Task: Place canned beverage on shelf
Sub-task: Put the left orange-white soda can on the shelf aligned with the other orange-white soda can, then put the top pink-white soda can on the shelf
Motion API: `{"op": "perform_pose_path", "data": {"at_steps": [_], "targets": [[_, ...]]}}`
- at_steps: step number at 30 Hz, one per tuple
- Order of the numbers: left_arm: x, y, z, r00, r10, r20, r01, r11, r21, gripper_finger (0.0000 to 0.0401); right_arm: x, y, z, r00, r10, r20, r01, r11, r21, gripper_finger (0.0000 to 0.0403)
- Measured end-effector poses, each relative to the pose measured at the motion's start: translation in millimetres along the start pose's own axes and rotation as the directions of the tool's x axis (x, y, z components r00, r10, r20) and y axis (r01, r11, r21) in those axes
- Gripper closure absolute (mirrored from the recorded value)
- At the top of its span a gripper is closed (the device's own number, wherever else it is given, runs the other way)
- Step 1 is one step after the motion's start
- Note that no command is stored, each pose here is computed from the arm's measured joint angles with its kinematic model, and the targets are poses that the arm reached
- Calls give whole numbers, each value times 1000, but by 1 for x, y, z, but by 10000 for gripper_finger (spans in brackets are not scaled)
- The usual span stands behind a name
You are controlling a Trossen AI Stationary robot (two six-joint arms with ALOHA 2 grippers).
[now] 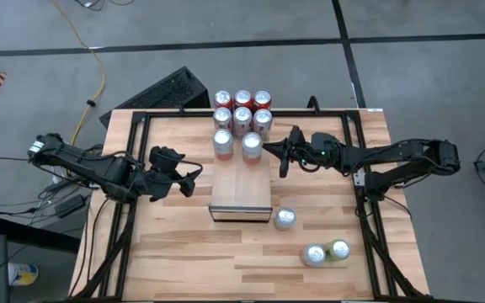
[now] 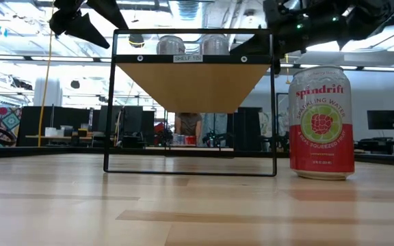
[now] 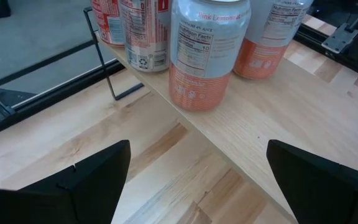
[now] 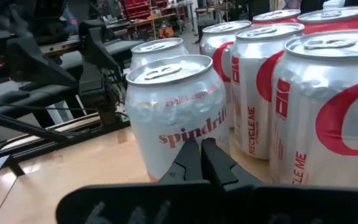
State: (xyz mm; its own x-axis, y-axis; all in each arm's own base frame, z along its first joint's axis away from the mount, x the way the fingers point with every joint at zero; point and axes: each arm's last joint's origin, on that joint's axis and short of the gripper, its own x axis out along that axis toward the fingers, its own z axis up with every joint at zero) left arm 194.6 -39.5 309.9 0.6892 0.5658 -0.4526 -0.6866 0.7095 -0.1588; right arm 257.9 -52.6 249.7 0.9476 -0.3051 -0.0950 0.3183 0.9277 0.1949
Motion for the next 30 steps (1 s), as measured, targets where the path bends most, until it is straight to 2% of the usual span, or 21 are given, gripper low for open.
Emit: {"op": "perform_pose_path", "data": {"at_steps": [11,21,25,30], "targets": [[0,0,0,1000,3,2,-3,1000,1,38,14,-4,-10,1000,28,-12,-28,1000,5,403],[0,0,0,1000,3,2,-3,1000,1,38,34,-6,2,998,42,-41,-43,999,-21,403],[0,0,0,1000,3,2,-3,1000,1,38,31,-6,5,998,0,-67,-3,999,-34,403],[0,0,0,1000,2,2,-2,1000,18,38,18,-6,19,999,-35,-30,34,999,-34,403]]}}
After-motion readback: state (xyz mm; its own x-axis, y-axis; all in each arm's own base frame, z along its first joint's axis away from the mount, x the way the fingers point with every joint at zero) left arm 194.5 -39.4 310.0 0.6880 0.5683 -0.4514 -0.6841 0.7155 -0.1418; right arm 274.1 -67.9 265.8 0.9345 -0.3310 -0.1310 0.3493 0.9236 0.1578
